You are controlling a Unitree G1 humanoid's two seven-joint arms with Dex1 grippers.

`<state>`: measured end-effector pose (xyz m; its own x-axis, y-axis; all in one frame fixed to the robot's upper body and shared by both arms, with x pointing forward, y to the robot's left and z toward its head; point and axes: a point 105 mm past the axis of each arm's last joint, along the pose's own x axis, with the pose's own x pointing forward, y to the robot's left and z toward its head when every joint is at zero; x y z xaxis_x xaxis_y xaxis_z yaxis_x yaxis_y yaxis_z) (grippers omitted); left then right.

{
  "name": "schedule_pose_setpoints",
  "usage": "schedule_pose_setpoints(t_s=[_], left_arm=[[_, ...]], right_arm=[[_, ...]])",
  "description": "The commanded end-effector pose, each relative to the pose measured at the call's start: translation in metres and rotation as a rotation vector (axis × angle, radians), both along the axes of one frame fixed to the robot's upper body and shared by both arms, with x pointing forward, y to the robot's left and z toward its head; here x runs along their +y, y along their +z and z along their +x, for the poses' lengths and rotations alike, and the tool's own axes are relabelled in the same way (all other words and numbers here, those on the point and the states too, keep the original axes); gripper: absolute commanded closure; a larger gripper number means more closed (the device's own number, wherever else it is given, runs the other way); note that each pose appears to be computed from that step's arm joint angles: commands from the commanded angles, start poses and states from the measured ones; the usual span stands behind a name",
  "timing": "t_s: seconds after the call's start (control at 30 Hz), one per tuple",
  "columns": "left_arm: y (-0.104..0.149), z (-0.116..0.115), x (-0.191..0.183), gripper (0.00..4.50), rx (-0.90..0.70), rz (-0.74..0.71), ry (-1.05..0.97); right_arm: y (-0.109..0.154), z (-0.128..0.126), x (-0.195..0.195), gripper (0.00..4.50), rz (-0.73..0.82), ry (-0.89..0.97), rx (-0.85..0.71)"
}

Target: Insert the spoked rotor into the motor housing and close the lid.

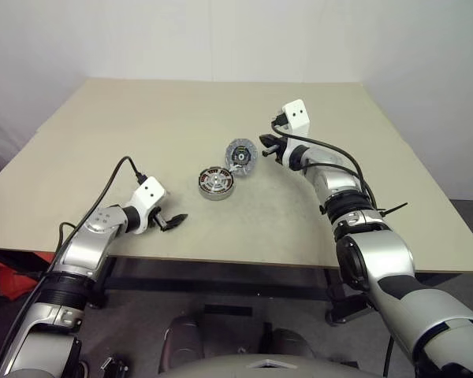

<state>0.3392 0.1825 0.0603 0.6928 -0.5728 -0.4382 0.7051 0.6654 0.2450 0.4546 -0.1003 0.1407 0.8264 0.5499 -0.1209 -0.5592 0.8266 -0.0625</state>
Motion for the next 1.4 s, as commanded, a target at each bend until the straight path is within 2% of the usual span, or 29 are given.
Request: schedule_pose_setpoints(t_s=[0.03,0.23,0.53,0.63,0.83,1.03,1.23,1.4], left_arm=[[0.010,0.004,0.001,0.00,-0.038,0.010,-0.001],[0.011,0.005,0.003,0.00,-0.045,0.013,0.006],[0.014,0.007,0.008,0.00,-0.054,0.017,0.019],[0.013,0.007,0.008,0.00,-0.053,0.017,0.019],[0.012,0.006,0.007,0.00,-0.049,0.014,0.016],[0.013,0.007,0.005,0.00,-0.052,0.011,0.015],[0.012,0.005,0.006,0.00,-0.050,0.011,0.015],[0.012,0.005,0.006,0.00,-0.047,0.009,0.015]], right_arm=[[0.027,0.000,0.013,4.48,0.016,0.055,-0.093],[0.031,-0.007,0.030,4.48,0.040,0.132,-0.098],[0.023,-0.020,0.047,4.48,0.023,0.189,-0.092],[0.038,-0.013,0.037,4.48,0.049,0.147,-0.123],[0.085,-0.006,0.025,4.48,0.114,0.126,-0.208],[0.062,0.003,0.012,4.48,0.061,0.062,-0.142],[0.010,0.003,0.004,4.48,0.006,0.020,-0.022],[0.002,0.002,0.001,4.48,-0.003,0.019,-0.010]])
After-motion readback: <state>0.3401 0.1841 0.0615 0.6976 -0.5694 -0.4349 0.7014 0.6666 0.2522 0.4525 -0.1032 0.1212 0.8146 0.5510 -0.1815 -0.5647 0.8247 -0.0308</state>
